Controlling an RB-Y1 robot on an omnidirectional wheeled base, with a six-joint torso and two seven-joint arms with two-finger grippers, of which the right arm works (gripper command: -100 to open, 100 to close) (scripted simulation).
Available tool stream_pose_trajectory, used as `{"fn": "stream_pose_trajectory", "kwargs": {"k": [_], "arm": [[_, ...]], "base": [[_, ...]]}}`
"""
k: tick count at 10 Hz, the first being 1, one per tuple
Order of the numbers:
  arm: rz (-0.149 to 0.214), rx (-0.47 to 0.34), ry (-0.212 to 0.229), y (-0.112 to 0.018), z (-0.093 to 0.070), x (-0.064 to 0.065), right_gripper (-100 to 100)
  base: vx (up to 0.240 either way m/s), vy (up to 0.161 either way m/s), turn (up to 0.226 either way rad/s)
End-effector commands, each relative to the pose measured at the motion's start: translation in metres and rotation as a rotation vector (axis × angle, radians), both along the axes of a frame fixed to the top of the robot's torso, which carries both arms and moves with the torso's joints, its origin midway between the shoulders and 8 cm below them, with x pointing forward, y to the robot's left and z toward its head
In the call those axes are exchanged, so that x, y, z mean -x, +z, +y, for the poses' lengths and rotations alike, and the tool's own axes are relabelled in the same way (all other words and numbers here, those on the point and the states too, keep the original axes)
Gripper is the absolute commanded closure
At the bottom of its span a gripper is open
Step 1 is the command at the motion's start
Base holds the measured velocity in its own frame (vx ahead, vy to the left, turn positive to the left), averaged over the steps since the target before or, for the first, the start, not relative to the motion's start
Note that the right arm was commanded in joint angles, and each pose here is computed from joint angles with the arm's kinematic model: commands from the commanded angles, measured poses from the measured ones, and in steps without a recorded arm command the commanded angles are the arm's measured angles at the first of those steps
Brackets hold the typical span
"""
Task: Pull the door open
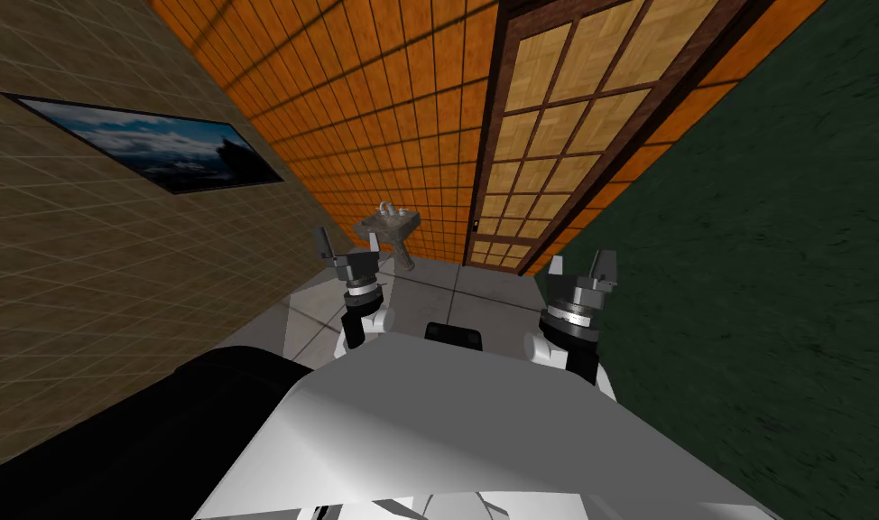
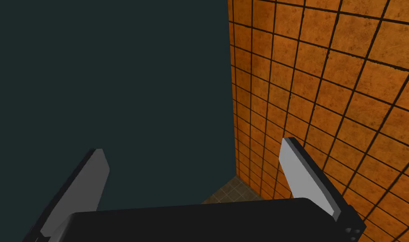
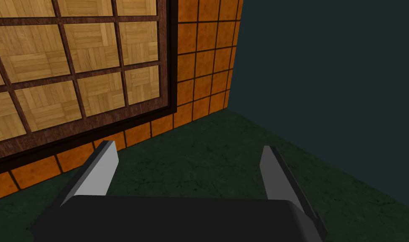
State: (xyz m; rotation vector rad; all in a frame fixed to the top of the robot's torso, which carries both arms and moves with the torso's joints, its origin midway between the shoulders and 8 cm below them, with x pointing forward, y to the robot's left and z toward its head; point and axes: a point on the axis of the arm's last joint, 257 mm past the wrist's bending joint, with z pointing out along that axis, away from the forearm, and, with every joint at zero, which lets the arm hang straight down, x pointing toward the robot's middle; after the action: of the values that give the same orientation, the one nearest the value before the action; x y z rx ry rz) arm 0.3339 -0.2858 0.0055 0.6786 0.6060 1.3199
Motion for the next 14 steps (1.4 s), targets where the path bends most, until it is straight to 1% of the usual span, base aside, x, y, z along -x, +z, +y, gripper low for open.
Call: {"fn": "stream_pose_trajectory", "kwargs": {"k": [1, 3, 4, 5, 9, 14], "arm": [[0.008, -0.022, 0.019, -0.008, -0.002, -0.004, -100], [0.022, -0.062, 0.051, -0.021, -0.006, -0.012, -100], [0.026, -0.073, 0.059, -0.025, -0.007, -0.014, -100], [0.035, -0.103, 0.079, -0.035, -0.01, -0.019, -100], [0.056, -0.174, 0.121, -0.057, -0.018, -0.03, -100], [0.084, -0.287, 0.173, -0.091, -0.033, -0.045, -100]], "base": [[0.04, 0.002, 0.067], [0.082, -0.009, 0.117], [0.086, -0.008, 0.087], [0.102, 0.001, 0.116], [0.085, -0.005, 0.089], [0.08, -0.017, 0.1]]}}
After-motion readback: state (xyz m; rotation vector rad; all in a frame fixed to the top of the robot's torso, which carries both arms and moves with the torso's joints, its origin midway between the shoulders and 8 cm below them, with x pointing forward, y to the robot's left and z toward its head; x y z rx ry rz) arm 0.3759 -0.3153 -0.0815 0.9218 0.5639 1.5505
